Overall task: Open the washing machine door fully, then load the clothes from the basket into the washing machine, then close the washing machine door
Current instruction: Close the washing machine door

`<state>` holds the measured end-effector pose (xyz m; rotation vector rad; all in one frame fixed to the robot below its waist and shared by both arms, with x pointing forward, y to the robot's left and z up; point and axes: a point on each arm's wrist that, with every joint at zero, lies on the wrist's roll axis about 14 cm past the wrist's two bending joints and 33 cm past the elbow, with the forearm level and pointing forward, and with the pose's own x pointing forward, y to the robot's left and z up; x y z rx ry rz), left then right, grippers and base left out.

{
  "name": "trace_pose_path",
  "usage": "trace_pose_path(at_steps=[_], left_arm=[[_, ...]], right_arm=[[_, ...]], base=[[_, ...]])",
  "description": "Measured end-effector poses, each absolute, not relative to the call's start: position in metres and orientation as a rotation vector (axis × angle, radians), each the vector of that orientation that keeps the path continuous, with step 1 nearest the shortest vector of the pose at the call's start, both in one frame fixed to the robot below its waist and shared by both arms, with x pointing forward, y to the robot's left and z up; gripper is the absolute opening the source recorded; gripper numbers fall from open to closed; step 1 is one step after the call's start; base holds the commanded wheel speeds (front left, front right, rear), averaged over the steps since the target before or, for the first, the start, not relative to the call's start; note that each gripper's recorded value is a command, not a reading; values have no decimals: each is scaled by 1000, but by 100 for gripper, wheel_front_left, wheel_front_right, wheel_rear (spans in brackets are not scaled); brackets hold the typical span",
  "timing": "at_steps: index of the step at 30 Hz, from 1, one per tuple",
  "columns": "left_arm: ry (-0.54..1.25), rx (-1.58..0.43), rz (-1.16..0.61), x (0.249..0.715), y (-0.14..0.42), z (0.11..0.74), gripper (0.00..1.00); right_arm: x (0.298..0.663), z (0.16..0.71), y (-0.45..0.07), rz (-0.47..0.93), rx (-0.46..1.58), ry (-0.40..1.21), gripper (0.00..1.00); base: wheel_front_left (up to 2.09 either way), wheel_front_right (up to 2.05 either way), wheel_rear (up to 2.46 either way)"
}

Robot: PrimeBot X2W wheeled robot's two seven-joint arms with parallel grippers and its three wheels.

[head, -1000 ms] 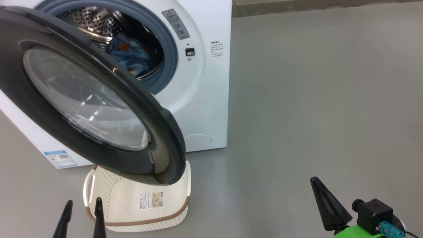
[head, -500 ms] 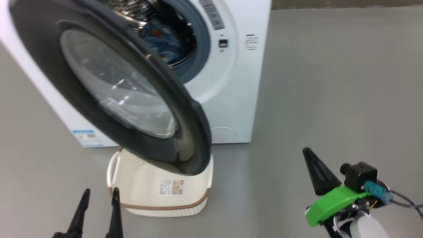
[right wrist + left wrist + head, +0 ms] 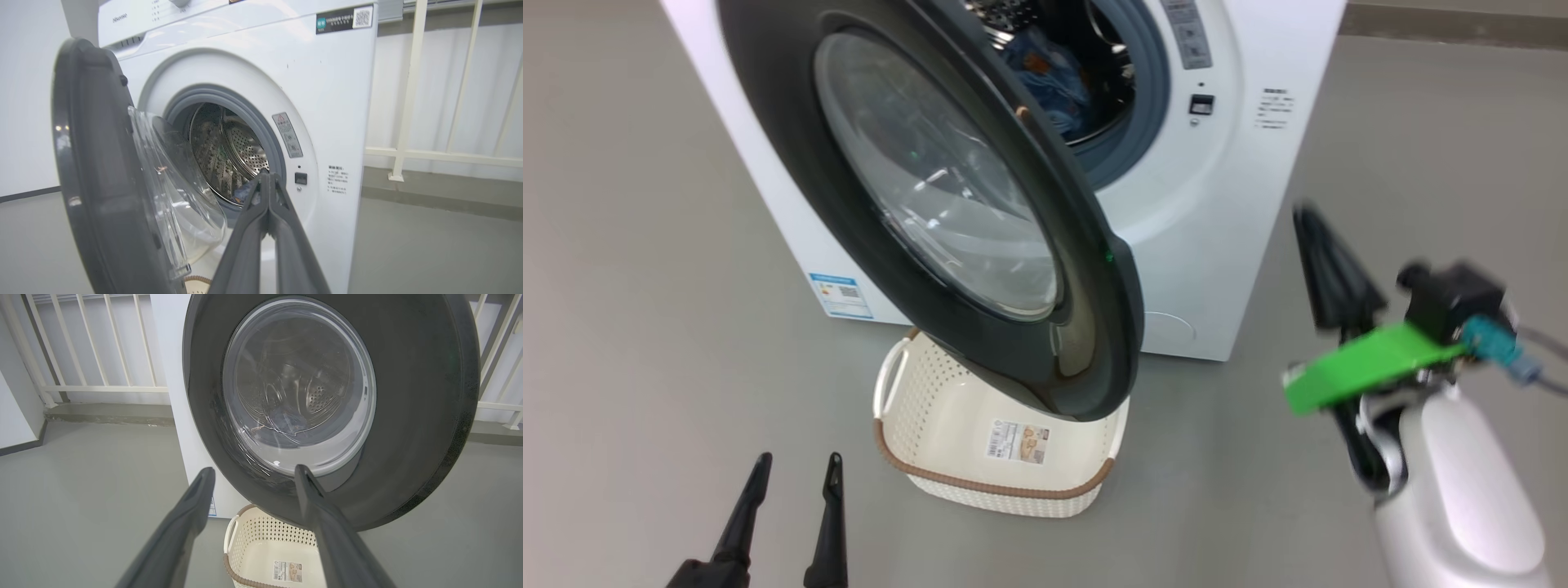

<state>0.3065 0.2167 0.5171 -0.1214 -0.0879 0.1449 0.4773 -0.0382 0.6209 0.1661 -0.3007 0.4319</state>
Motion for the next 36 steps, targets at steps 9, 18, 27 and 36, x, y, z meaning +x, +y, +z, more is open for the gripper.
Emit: trace_pose_path(at_steps=[9,18,27,36], left_arm=[[-107,-119,165,300,222,522,100],[-101,-117,168,302,222,520,100],[-104,-109,172,309,222,522,100],[-103,-116,159,323,216,520,100]], right_arm=[[423,740,22,664,168,-611,0],[377,677,96,941,143,-357,0],[373,587,122,1014,142,-81,0],[403,555,119,970,124,-45,0]], base=[[0,0,0],[0,0,0],[0,0,0],[0,0,0]])
